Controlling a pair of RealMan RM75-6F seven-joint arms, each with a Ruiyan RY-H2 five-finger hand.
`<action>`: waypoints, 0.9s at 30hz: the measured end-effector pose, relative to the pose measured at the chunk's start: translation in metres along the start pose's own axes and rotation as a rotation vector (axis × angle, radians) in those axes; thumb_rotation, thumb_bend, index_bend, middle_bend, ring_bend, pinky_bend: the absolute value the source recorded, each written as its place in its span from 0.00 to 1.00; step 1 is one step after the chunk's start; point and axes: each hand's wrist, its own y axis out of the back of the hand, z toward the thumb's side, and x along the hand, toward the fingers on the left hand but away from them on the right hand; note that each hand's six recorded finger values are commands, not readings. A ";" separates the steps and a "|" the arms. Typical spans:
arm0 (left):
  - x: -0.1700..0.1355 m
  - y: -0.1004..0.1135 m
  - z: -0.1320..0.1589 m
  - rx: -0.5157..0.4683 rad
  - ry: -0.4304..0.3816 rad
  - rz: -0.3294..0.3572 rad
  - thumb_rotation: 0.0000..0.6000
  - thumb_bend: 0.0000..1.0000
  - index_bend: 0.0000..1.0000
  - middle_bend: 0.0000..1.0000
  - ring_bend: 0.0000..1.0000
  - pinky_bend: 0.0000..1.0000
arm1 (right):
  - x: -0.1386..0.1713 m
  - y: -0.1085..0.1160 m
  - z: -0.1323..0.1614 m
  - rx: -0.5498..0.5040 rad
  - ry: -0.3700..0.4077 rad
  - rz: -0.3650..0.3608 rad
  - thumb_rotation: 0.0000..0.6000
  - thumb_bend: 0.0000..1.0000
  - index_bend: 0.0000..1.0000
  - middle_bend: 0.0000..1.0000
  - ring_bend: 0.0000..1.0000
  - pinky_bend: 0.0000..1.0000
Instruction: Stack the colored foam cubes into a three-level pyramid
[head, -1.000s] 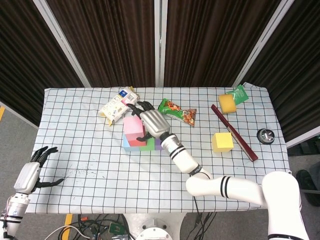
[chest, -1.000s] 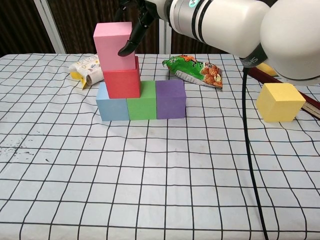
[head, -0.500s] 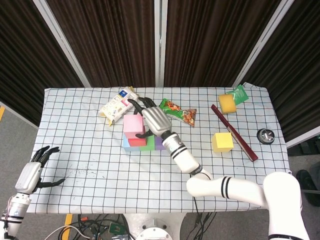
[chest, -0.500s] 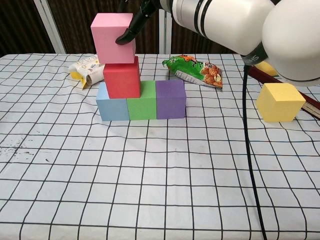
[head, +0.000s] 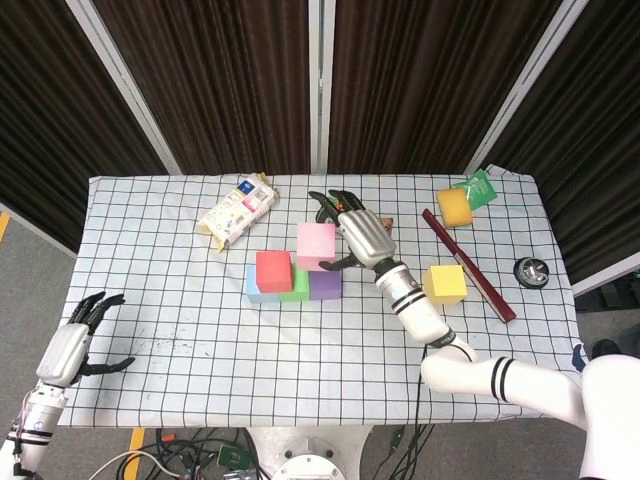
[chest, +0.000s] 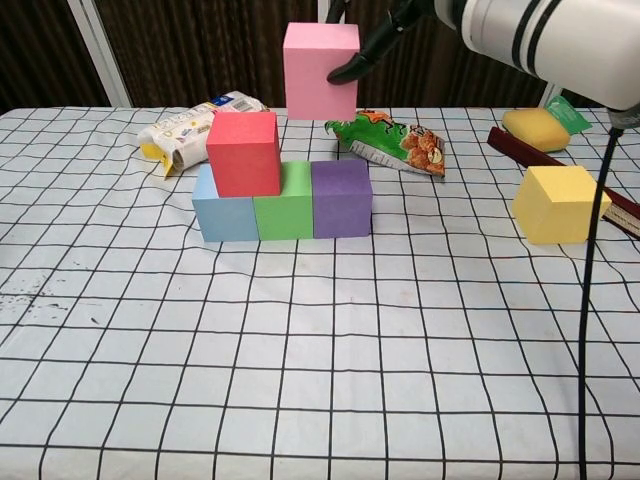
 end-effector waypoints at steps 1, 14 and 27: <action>0.000 -0.001 0.001 0.001 -0.001 -0.001 1.00 0.00 0.11 0.16 0.03 0.01 | 0.002 -0.001 -0.004 -0.002 -0.005 0.008 1.00 0.18 0.00 0.49 0.03 0.00; 0.002 -0.003 -0.003 0.007 0.021 -0.005 1.00 0.00 0.11 0.16 0.03 0.01 | 0.012 -0.033 -0.020 0.090 0.043 0.051 1.00 0.18 0.00 0.49 0.03 0.00; 0.002 -0.001 -0.006 0.002 0.024 -0.001 1.00 0.00 0.11 0.16 0.03 0.01 | 0.008 -0.056 -0.019 0.064 0.050 0.039 1.00 0.18 0.00 0.49 0.04 0.00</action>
